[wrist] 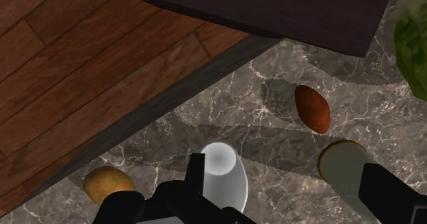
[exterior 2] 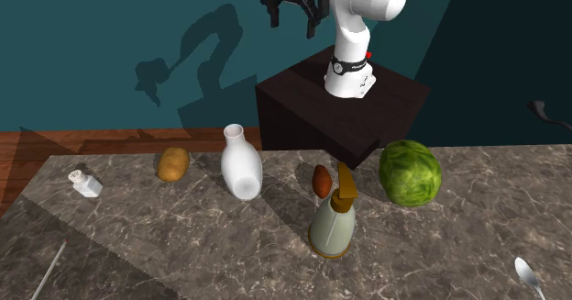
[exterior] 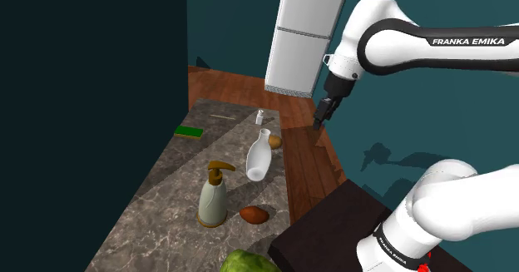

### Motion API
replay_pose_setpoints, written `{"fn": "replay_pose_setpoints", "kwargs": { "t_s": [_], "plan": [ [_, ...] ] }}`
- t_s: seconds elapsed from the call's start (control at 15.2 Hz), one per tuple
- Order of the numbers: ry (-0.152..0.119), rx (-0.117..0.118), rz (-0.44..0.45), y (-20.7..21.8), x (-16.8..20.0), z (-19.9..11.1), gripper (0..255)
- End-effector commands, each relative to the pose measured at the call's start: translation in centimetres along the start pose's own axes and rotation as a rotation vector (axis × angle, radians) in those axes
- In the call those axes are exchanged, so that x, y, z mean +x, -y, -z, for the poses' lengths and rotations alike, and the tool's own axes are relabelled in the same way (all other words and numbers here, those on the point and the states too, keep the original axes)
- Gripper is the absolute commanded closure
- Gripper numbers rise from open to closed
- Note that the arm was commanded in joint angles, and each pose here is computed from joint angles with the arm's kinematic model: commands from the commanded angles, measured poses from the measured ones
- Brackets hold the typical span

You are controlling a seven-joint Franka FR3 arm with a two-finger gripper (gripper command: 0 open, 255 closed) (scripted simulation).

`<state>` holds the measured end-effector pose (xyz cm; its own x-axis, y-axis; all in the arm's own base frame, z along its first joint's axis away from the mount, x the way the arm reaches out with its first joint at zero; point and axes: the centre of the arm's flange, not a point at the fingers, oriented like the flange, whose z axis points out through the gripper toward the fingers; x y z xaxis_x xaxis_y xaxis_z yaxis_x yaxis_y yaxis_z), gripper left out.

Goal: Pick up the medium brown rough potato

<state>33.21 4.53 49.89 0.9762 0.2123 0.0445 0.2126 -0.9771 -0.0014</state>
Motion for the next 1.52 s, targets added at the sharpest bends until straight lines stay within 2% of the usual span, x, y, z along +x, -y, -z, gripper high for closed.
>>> {"fn": "replay_pose_setpoints", "kwargs": {
  "t_s": [0.0,1.45],
  "plan": [
    [-0.008,0.012,0.013,0.9,0.3,-2.3,0],
    [-0.058,0.146,0.163,10.3,4.2,-28.7,0]
  ]
}}
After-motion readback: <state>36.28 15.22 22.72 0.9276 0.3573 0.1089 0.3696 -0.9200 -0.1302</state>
